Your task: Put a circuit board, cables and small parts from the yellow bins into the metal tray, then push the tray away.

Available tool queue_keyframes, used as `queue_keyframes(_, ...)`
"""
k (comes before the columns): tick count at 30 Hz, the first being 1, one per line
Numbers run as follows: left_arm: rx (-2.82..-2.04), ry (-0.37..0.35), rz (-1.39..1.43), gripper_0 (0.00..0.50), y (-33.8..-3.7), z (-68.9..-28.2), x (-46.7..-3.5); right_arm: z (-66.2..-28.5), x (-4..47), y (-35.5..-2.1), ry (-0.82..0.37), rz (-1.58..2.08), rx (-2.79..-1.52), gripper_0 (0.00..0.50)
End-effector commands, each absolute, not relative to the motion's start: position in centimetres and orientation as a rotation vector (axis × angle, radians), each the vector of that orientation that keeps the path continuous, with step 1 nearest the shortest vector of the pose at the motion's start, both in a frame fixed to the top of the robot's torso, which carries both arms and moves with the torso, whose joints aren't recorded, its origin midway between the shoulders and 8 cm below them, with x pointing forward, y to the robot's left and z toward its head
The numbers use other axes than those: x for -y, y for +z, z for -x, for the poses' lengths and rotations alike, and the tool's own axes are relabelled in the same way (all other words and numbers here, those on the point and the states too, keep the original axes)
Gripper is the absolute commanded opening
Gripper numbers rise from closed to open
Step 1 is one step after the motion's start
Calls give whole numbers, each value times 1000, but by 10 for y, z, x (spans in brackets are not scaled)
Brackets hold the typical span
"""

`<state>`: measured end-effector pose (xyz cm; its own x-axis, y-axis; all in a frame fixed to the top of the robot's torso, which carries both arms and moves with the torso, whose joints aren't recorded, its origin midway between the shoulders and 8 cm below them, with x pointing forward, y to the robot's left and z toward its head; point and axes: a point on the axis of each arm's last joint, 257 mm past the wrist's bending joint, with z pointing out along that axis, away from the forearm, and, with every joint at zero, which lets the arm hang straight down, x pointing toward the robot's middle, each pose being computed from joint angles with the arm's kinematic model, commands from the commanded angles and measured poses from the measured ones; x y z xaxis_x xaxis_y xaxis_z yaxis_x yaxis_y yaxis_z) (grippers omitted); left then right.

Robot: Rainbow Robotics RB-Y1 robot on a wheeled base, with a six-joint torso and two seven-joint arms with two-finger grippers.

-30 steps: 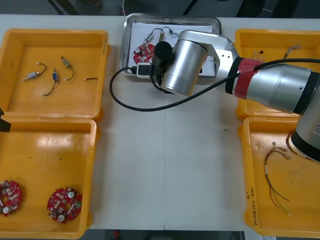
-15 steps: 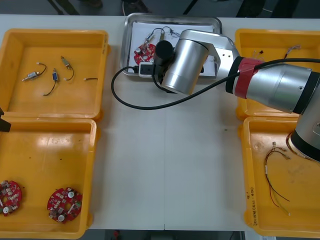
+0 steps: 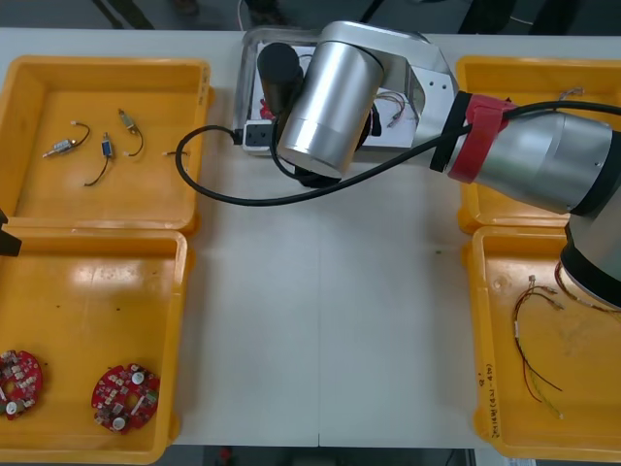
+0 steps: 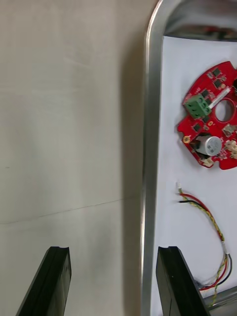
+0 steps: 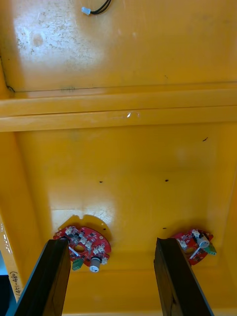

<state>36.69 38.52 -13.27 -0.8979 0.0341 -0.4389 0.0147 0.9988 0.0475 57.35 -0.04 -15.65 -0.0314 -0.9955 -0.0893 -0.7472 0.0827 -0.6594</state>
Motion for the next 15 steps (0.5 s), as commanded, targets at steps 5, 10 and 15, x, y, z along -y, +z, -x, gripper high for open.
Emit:
queue_keyframes(5, -2664, 93, -126, 500, -128, -364, -388, -532, 4, -112, -473, 1614, -1958, 500)
queue_keyframes(10, -2664, 93, -126, 500, -128, -364, -388, -511, 23, -105, -505, 1541, -2051, 500)
queue_keyframes(15, -2664, 93, -126, 500, -128, -364, -388, -489, 48, -97, -450, 1390, -2202, 500)
